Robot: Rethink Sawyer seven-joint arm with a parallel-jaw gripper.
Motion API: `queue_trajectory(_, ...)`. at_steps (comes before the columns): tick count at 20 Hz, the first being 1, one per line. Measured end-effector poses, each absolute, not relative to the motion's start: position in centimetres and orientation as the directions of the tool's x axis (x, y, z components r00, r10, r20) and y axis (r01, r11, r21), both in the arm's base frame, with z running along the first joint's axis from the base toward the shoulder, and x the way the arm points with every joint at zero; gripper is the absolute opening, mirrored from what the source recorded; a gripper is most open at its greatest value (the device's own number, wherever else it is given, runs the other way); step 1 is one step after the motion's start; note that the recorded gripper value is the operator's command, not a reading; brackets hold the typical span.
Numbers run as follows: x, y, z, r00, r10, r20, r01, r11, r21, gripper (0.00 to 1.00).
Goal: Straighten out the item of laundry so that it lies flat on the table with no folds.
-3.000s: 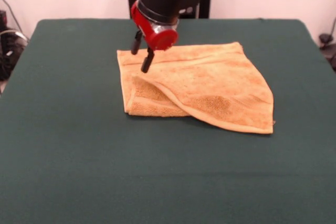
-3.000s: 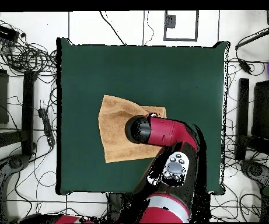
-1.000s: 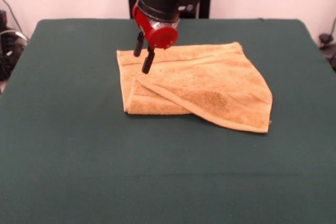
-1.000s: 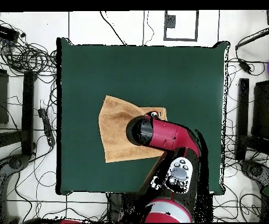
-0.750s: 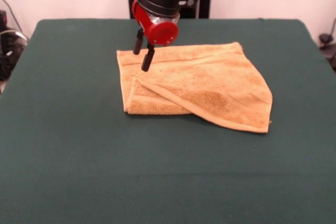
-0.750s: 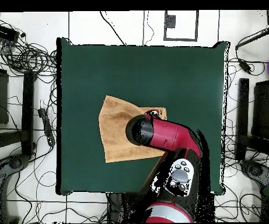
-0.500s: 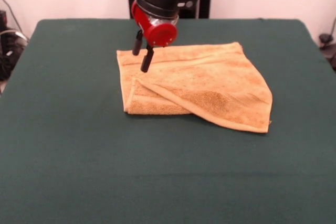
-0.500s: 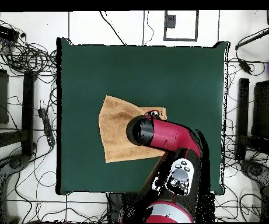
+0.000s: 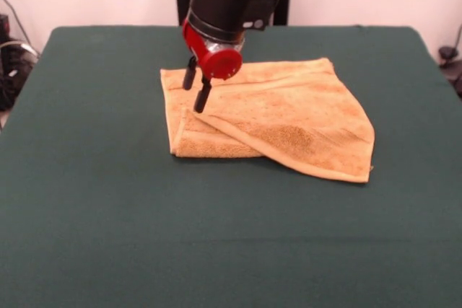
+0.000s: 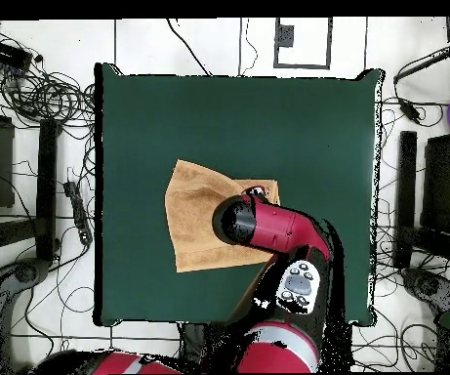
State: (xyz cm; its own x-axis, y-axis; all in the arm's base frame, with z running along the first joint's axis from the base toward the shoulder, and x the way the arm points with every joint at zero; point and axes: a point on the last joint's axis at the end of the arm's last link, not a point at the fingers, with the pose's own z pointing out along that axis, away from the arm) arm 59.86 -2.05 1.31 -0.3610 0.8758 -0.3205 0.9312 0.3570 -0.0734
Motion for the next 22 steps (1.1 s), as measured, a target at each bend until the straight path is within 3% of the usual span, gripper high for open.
queue_trajectory(22, 59.3, -2.2, -3.1, -0.331, 0.881, -0.337, 0.939, 0.341, -0.029, 1.0)
